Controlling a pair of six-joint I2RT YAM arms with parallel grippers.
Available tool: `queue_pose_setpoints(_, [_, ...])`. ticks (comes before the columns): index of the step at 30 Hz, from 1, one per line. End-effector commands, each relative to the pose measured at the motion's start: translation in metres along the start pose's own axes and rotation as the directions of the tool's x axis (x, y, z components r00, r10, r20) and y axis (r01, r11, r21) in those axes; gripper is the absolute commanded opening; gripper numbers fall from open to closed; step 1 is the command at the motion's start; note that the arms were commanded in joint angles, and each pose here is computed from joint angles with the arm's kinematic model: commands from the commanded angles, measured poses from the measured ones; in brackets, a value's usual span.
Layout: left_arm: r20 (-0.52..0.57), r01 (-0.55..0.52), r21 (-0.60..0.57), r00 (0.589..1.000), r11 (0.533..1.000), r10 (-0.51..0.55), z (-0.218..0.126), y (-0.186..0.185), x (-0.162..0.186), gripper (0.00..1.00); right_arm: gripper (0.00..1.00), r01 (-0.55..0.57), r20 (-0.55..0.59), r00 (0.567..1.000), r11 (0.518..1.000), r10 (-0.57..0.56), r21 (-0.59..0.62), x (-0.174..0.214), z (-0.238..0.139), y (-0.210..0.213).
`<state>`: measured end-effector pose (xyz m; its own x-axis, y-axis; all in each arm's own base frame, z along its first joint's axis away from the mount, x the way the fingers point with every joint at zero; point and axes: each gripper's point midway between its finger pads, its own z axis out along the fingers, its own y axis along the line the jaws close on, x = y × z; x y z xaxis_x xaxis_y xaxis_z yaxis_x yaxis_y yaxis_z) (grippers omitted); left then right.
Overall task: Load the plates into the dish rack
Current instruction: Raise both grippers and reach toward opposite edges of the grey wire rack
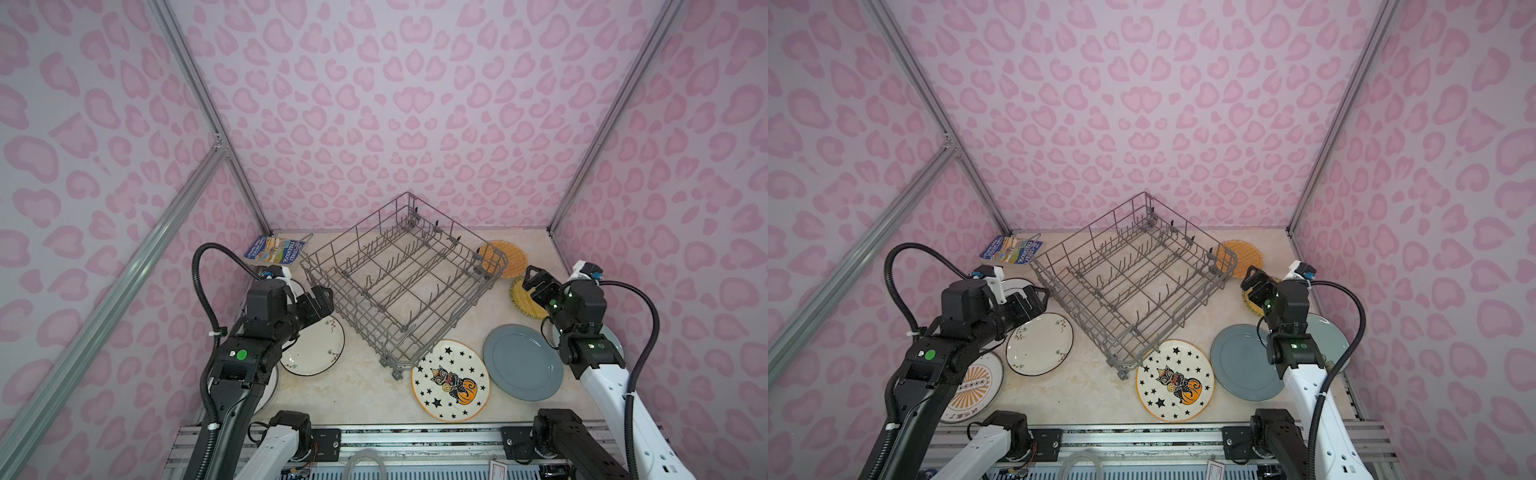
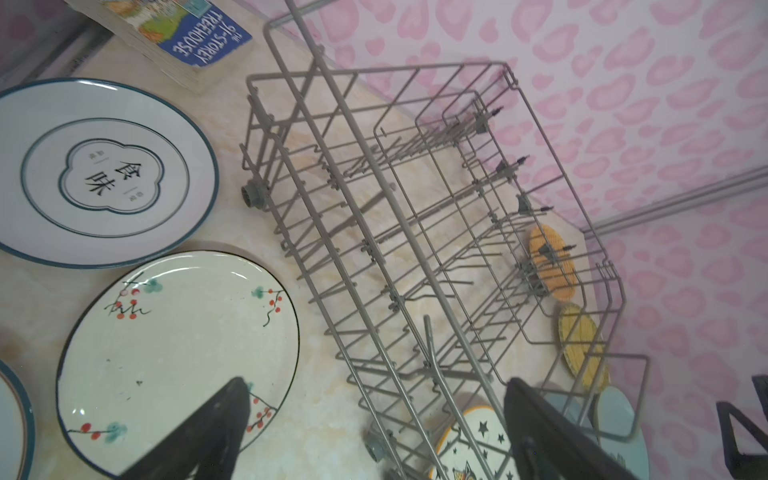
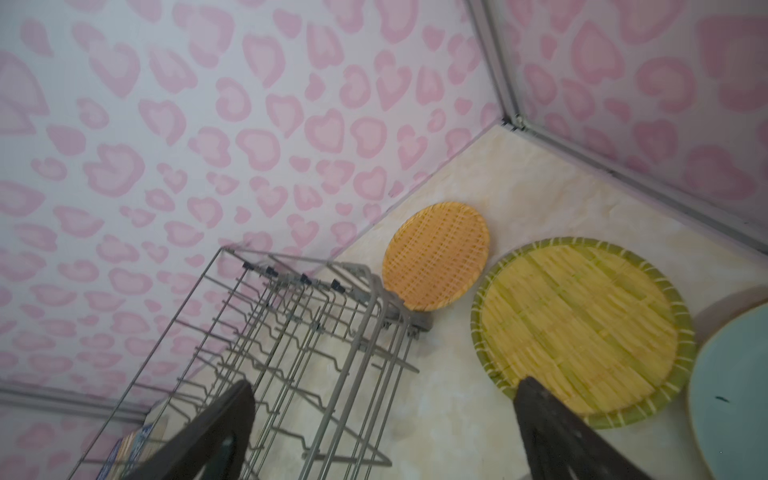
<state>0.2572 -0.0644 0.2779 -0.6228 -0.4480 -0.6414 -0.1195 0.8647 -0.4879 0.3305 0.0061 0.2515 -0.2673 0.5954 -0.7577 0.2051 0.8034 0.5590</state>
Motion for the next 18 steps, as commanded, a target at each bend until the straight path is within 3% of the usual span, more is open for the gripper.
queue_pose_setpoints(1, [-0.016, -0.001, -0.066, 1.000, 0.998, 0.000, 0.006, -0.002, 0.001, 0.97, 0.97, 0.133, -0.091, 0.988, 0.989, -0.128, 0.058, 0.021, 0.001, -0.001])
queue_pose_setpoints(5, [-0.002, -0.002, -0.093, 1.000, 0.996, 0.002, 0.020, -0.022, -0.003, 0.97, 0.99, 0.254, -0.147, 0.959, 0.965, -0.242, 0.069, 0.028, 0.010, 0.011])
queue_pose_setpoints(10, [-0.014, 0.006, -0.086, 1.000, 0.996, -0.007, 0.042, -0.046, 0.000, 0.98, 0.99, 0.401, -0.227, 0.907, 0.889, -0.354, 0.220, 0.027, 0.033, 0.003])
queue_pose_setpoints(13, [-0.020, -0.003, -0.102, 1.000, 0.995, 0.001, 0.053, -0.054, -0.001, 1.00, 0.99, 0.441, -0.261, 0.889, 0.855, -0.376, 0.273, 0.026, 0.049, 0.001])
queue_pose_setpoints(18, [0.008, 0.020, -0.215, 1.000, 0.976, -0.019, 0.065, -0.040, -0.006, 0.92, 0.99, 0.480, -0.291, 0.871, 0.812, -0.395, 0.333, 0.027, 0.071, -0.005])
